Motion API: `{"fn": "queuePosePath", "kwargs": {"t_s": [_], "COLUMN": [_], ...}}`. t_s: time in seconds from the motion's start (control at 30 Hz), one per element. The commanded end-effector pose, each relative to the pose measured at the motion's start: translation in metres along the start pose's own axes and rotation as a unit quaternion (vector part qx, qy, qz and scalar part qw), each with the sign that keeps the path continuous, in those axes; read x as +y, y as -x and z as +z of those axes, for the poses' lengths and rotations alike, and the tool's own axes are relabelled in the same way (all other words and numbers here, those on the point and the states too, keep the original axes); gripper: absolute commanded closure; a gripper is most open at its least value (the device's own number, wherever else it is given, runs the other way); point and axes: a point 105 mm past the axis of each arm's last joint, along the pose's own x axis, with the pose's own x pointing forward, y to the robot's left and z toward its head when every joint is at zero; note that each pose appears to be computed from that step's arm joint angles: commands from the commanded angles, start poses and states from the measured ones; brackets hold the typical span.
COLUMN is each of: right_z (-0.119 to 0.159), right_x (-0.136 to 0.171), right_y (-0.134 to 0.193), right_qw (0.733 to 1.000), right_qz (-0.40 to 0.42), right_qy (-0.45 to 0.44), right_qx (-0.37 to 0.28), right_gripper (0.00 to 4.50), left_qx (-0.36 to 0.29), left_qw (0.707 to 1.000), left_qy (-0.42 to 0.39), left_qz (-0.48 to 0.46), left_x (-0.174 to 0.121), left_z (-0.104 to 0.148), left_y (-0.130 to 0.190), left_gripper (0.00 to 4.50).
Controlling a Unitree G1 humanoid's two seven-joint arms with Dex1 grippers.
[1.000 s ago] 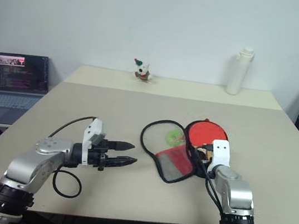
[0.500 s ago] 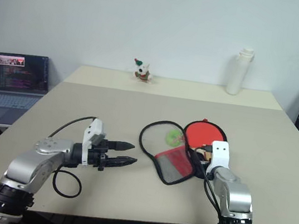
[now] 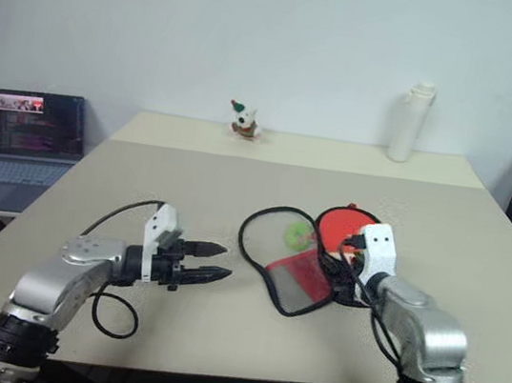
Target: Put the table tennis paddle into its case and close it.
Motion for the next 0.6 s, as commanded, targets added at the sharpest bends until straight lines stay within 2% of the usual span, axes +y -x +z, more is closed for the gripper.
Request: {"fn": "queuePosePath", "kwargs": {"t_s": [0.03,0.23,0.37,0.6], "right_z": [0.025,0.023,0.018,0.015], "right_x": [0.007,0.004,0.003,0.001], "right_y": [0.028,0.040,0.041,0.042], "right_qw": [0.998,0.998,0.998,0.998], "right_qz": [0.045,0.047,0.039,0.030], "right_qy": [0.029,0.046,0.052,0.058], "right_qx": [-0.029,-0.015,-0.008,-0.002], "right_gripper": [0.00,0.00,0.00,0.00], "left_qx": [0.011,0.026,0.023,0.026], "left_qw": [0.999,0.999,0.999,1.000], "left_qy": [-0.014,-0.021,-0.017,-0.002], "left_qz": [0.034,0.041,0.026,-0.006], "left_x": [0.016,0.025,0.022,0.013], "left_z": [-0.002,-0.013,-0.016,-0.022], "left_y": [-0.007,-0.037,-0.065,-0.092], "left_gripper": [2.17,4.41,4.46,4.46]}}
